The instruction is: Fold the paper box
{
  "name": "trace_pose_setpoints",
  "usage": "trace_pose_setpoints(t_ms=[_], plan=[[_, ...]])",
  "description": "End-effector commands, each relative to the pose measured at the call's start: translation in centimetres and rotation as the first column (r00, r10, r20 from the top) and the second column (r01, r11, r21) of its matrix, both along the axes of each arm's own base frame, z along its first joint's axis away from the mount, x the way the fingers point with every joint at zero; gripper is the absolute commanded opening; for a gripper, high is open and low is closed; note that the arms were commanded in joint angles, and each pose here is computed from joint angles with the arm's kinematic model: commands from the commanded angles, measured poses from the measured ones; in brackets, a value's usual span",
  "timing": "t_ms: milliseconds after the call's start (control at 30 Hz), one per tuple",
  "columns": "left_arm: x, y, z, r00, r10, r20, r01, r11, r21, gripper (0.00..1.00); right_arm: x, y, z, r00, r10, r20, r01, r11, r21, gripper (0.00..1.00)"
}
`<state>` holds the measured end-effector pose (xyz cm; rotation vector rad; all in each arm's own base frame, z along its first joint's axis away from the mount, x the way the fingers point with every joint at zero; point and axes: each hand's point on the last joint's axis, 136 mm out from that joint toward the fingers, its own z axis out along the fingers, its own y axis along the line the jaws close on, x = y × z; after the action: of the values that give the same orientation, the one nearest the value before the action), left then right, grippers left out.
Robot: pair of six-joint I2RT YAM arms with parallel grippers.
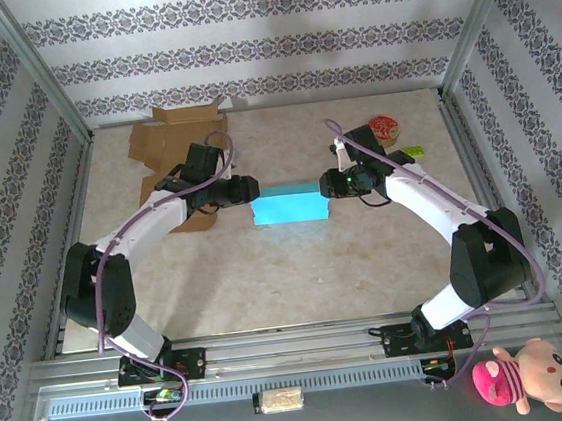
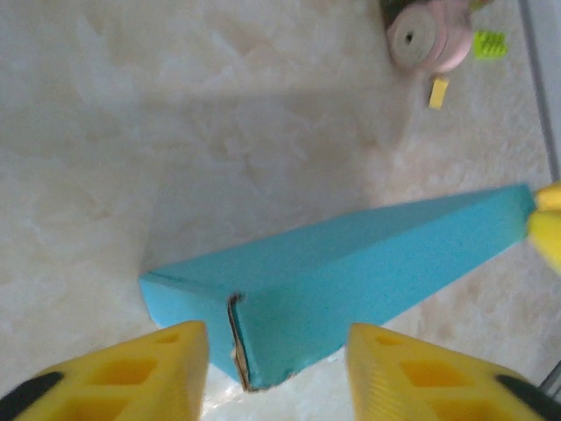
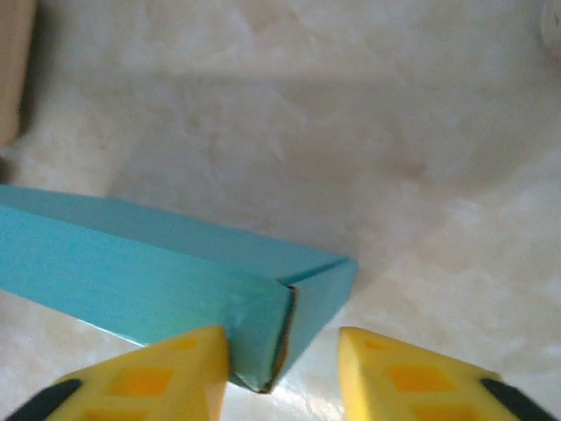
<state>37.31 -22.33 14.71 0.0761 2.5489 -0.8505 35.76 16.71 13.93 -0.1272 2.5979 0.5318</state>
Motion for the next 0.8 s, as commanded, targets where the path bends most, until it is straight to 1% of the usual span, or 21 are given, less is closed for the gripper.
trace_pose_setpoints(t_ms=[0, 33, 100, 167, 233, 267, 300, 367, 433, 500, 567, 633, 700, 767], plan=[[-1.7, -0.8, -1.7, 0.995, -0.054, -0.079, 0.049, 0.997, -0.060, 0.29, -3.0, -0.2, -3.8, 0.994, 0.025, -0.108, -0.032, 0.998, -0.061, 0.27], [-2.5, -0.9, -1.9, 0.993, -0.068, -0.093, 0.061, 0.996, -0.069, 0.21, -3.7, 0.0, -4.1, 0.993, 0.035, -0.111, -0.043, 0.997, -0.071, 0.24], [-4.5, -0.6, -2.6, 0.988, -0.077, -0.131, 0.069, 0.996, -0.064, 0.12, -5.9, -0.4, -5.1, 0.991, 0.019, -0.131, -0.035, 0.993, -0.116, 0.23], [-7.1, -0.4, -3.4, 0.985, -0.078, -0.155, 0.071, 0.996, -0.049, 0.11, -8.9, 0.0, -6.1, 0.986, 0.041, -0.161, -0.060, 0.991, -0.118, 0.24], [-9.1, -0.1, -3.5, 0.986, -0.055, -0.156, 0.049, 0.998, -0.040, 0.13, -11.7, -0.4, -6.7, 0.982, 0.034, -0.185, -0.060, 0.989, -0.133, 0.30], [-9.7, 0.2, -3.5, 0.988, -0.042, -0.150, 0.036, 0.999, -0.041, 0.15, -12.5, -0.6, -6.6, 0.981, 0.030, -0.189, -0.056, 0.989, -0.135, 0.31], [-10.0, 0.5, -3.2, 0.990, -0.020, -0.141, 0.014, 0.999, -0.043, 0.21, -13.2, -0.9, -6.0, 0.983, 0.021, -0.185, -0.045, 0.991, -0.127, 0.33], [-10.1, 1.0, -2.5, 0.994, 0.014, -0.111, -0.018, 0.999, -0.042, 0.38, -13.5, -1.3, -4.6, 0.988, -0.002, -0.153, -0.014, 0.994, -0.104, 0.41], [-9.9, 1.0, -1.6, 0.997, 0.024, -0.074, -0.028, 0.998, -0.052, 0.50, -13.1, -1.3, -3.0, 0.994, -0.031, -0.106, 0.025, 0.998, -0.059, 0.51], [-9.7, 0.8, -1.4, 0.998, 0.022, -0.059, -0.025, 0.998, -0.056, 0.56, -12.3, -1.5, -2.3, 0.995, -0.069, -0.078, 0.068, 0.997, -0.025, 0.58], [-9.5, 0.9, -2.2, 0.997, 0.035, -0.074, -0.039, 0.998, -0.048, 0.61, -11.6, -1.7, -2.7, 0.988, -0.126, -0.093, 0.128, 0.992, 0.016, 0.61], [-9.4, 0.6, -3.4, 0.993, 0.042, -0.109, -0.047, 0.998, -0.046, 0.66, -11.2, -1.3, -3.9, 0.974, -0.158, -0.162, 0.172, 0.982, 0.078, 0.65], [-9.1, -0.2, -4.4, 0.991, 0.028, -0.132, -0.035, 0.998, -0.051, 0.69, -11.1, -0.5, -4.9, 0.965, -0.150, -0.215, 0.179, 0.976, 0.123, 0.69], [-8.6, -1.1, -5.0, 0.991, 0.004, -0.131, -0.013, 0.998, -0.063, 0.72, -10.7, 0.6, -6.0, 0.957, -0.127, -0.260, 0.172, 0.973, 0.157, 0.72]])
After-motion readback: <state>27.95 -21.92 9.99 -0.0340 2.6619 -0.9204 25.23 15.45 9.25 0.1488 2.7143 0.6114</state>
